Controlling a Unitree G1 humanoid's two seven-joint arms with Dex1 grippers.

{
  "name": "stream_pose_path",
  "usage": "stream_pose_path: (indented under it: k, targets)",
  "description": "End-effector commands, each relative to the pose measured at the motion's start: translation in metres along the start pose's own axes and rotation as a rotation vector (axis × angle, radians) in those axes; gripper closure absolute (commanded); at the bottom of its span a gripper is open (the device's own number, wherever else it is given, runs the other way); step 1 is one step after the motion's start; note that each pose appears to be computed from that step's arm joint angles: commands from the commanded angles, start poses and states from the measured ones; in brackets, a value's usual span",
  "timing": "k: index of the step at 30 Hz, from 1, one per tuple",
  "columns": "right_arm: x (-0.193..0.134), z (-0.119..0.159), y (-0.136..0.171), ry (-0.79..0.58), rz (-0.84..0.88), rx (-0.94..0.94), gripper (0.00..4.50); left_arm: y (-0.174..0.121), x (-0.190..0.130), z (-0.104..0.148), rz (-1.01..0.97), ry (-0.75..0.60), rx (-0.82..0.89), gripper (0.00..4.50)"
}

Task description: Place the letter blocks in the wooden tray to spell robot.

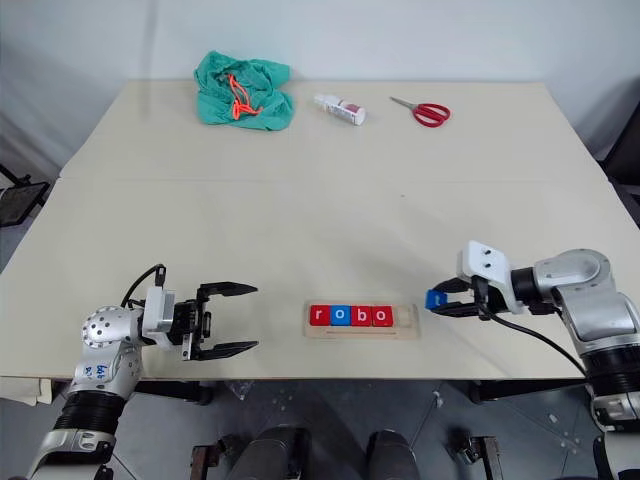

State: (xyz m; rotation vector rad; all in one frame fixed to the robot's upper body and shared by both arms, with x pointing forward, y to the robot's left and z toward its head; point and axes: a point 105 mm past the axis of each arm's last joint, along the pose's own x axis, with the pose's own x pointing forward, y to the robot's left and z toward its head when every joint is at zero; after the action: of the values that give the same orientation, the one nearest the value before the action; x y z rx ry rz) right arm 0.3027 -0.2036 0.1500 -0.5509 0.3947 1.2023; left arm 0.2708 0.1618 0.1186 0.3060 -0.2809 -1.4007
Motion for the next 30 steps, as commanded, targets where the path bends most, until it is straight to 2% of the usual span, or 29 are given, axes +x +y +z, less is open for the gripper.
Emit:
stream_pose_path:
  k: [1,8,19,27,28,30]
  targets:
    - [0.004,0.023,0.012,-0.057,0.023,0.002,3.04,0.004,-0.002,0.005,0.004,-0.009,0.023,0.00]
    - [0.017,0.017,0.030,-0.017,0.101,-0.015,3.04,0.007,0.002,0.004,0.002,-0.019,0.029,0.00]
    - [0.026,0.004,0.024,0.017,0.108,-0.016,3.04,0.004,-0.001,0.006,0.018,-0.016,0.034,0.00]
    - [0.026,0.006,0.023,0.011,0.090,-0.031,0.25,0.003,-0.001,0.006,0.024,-0.015,0.034,0.00]
    - [0.024,0.009,0.022,0.004,0.081,-0.031,0.03,0.003,-0.001,0.006,0.024,-0.014,0.034,0.00]
    - [0.019,0.015,0.021,-0.011,0.058,-0.032,0.03,0.003,-0.001,0.006,0.025,-0.014,0.035,0.00]
